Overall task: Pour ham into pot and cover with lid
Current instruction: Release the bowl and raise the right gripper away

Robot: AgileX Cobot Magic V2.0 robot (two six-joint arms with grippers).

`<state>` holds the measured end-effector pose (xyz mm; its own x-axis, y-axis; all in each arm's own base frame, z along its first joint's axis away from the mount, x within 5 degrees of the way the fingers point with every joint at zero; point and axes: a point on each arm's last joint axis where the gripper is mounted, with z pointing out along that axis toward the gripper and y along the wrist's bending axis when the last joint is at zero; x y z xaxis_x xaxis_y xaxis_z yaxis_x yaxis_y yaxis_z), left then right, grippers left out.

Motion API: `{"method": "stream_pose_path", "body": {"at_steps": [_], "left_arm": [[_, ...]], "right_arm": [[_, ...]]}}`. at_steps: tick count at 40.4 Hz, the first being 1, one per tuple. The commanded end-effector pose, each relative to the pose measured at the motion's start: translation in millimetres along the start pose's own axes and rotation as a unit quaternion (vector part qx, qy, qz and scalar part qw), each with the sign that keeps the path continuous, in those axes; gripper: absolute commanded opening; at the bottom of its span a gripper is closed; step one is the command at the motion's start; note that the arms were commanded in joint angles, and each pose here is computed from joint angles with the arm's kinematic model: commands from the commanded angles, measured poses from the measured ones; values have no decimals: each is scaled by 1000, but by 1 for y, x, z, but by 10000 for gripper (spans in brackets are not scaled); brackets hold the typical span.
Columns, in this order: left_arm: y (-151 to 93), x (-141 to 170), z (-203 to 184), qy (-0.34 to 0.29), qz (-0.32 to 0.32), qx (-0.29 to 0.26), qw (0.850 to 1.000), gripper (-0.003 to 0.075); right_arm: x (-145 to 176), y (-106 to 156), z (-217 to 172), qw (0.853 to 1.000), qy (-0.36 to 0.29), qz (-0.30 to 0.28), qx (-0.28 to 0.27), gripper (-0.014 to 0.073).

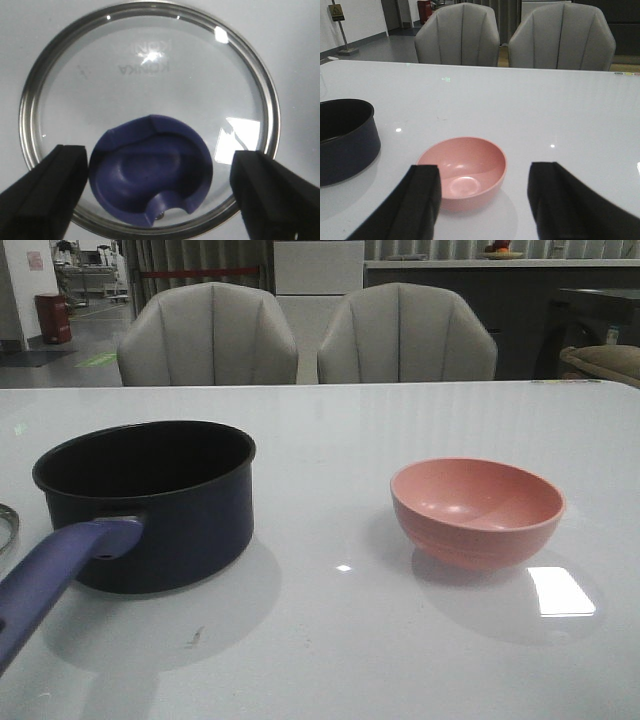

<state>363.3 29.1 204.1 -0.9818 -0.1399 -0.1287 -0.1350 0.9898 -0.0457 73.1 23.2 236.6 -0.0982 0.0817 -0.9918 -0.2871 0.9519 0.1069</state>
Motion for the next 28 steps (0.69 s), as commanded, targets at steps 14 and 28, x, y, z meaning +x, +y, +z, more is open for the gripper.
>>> {"method": "stream_pose_path", "body": {"at_steps": [14, 28], "left_arm": [[0, -9, 1, -19, -10, 4, 1000, 554], [-1, -12, -4, -32, -9, 5, 999, 323]], "right_arm": [[-14, -2, -1, 999, -39, 2, 13, 492], [-14, -2, -1, 999, -39, 2, 13, 492]]}}
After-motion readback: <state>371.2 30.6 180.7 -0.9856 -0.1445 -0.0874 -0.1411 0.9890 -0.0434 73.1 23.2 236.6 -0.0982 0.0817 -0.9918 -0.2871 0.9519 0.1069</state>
